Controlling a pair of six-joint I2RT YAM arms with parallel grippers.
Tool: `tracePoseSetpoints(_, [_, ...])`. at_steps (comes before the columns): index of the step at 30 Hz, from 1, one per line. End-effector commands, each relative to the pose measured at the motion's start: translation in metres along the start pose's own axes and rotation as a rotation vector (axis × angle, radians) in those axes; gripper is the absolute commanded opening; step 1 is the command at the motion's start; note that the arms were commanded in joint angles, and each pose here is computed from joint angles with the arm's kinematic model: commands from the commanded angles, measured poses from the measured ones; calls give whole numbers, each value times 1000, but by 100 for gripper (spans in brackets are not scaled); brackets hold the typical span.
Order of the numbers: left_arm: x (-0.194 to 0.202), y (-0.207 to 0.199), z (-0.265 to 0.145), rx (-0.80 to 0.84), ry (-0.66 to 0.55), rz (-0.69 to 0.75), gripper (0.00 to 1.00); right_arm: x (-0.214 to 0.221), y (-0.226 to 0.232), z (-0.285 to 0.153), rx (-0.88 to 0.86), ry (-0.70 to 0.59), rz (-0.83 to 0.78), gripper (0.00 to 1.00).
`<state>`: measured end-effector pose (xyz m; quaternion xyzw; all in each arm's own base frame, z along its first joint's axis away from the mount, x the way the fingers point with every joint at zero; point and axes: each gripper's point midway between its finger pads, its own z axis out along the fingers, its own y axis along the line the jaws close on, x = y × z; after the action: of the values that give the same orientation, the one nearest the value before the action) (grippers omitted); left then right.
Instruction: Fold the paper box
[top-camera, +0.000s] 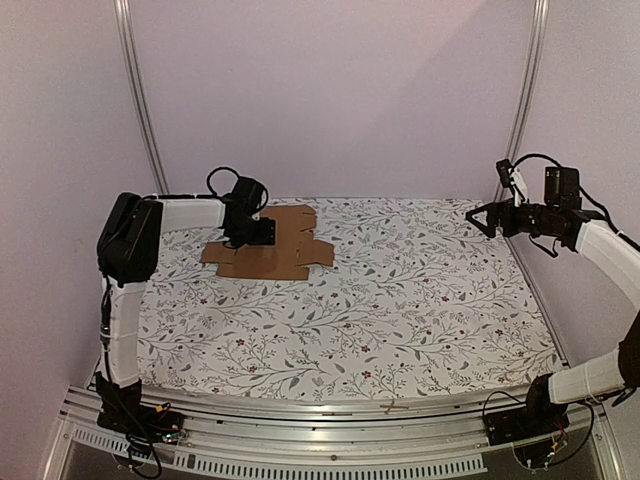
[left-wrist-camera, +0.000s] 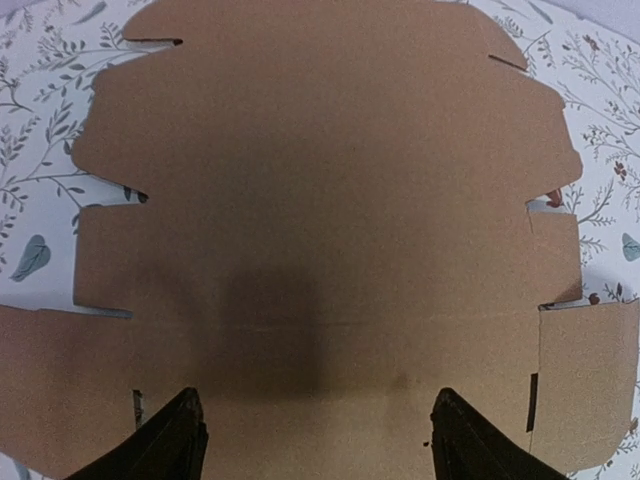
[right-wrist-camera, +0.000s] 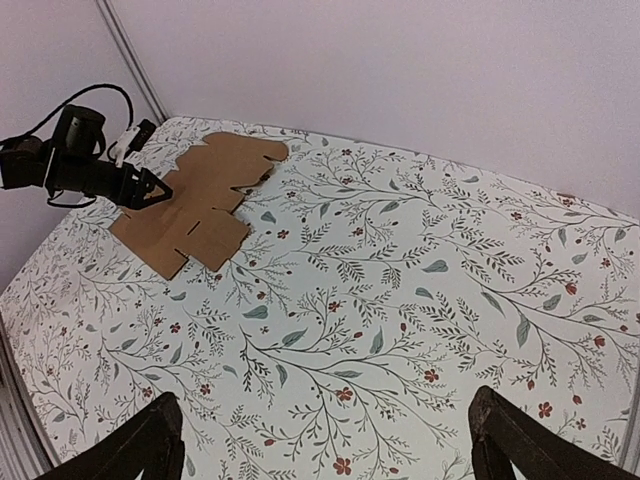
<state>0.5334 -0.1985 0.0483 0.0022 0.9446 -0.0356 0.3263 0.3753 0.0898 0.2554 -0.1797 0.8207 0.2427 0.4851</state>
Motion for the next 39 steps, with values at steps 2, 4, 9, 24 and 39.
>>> tracePoseSetpoints(2, [18, -30, 6, 48, 40, 24, 77, 13, 2, 7, -46, 30, 5, 98])
tracePoseSetpoints(4, [28, -37, 8, 53, 57, 43, 77, 14, 1, 8, -42, 32, -3, 97])
tracePoseSetpoints(9, [62, -51, 6, 69, 113, 82, 75, 20, 4, 12, -64, 52, -6, 96])
tracePoseSetpoints(24, [192, -132, -52, 262, 234, 272, 67, 58, 66, 51, -177, 315, -339, 88])
tracePoseSetpoints(39, [128, -94, -220, 384, -20, 157, 73, 137, 109, 105, -355, 634, -599, 84])
